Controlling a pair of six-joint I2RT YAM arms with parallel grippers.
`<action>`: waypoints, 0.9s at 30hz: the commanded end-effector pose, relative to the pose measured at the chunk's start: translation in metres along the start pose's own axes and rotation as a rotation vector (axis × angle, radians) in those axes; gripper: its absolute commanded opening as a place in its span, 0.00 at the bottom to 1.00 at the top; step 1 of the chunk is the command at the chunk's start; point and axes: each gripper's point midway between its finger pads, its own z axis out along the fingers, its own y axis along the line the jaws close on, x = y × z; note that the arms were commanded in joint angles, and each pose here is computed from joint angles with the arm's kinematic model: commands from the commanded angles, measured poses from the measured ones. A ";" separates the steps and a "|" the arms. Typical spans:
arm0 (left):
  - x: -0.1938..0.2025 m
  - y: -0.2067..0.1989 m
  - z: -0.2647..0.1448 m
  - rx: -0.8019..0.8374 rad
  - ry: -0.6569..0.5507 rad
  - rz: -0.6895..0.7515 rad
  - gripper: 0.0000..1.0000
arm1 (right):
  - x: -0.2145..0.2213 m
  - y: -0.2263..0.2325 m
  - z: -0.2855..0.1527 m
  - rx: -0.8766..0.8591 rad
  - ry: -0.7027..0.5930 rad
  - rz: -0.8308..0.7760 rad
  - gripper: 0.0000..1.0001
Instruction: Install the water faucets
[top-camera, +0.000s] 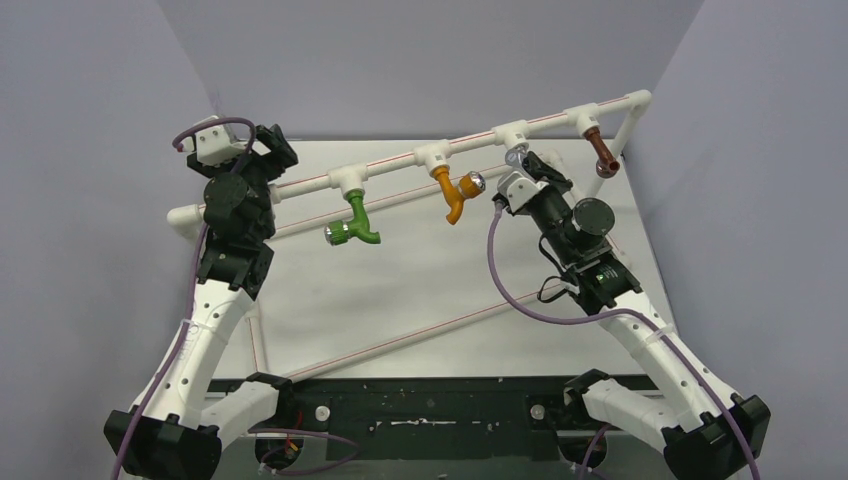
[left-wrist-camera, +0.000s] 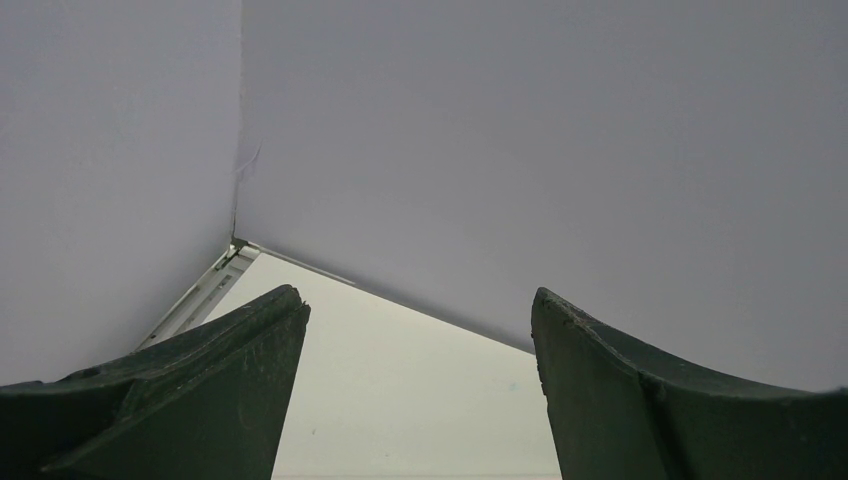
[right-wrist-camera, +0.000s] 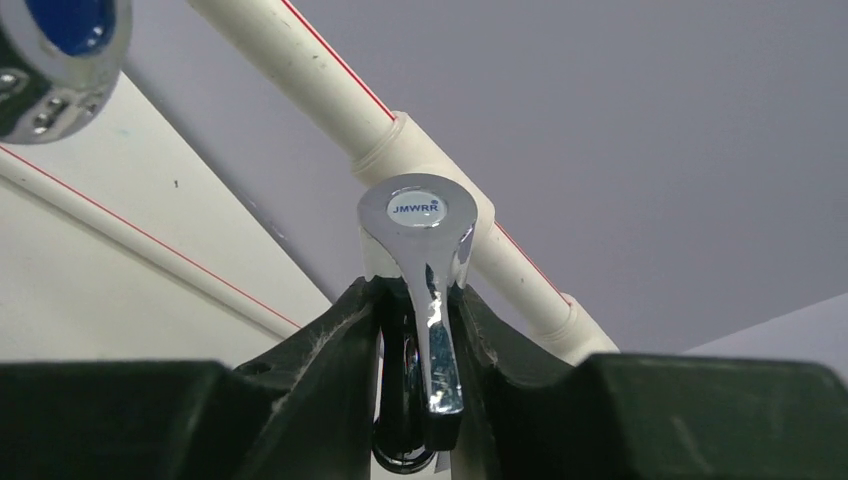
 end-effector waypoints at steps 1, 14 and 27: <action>0.128 0.044 -0.033 -0.090 0.414 0.215 0.80 | -0.019 -0.029 -0.001 0.119 -0.068 0.102 0.07; 0.127 0.044 -0.034 -0.087 0.414 0.215 0.80 | -0.015 -0.067 -0.021 0.457 -0.137 0.768 0.00; 0.125 0.043 -0.035 -0.087 0.408 0.214 0.80 | -0.003 -0.060 -0.021 0.597 -0.218 1.423 0.00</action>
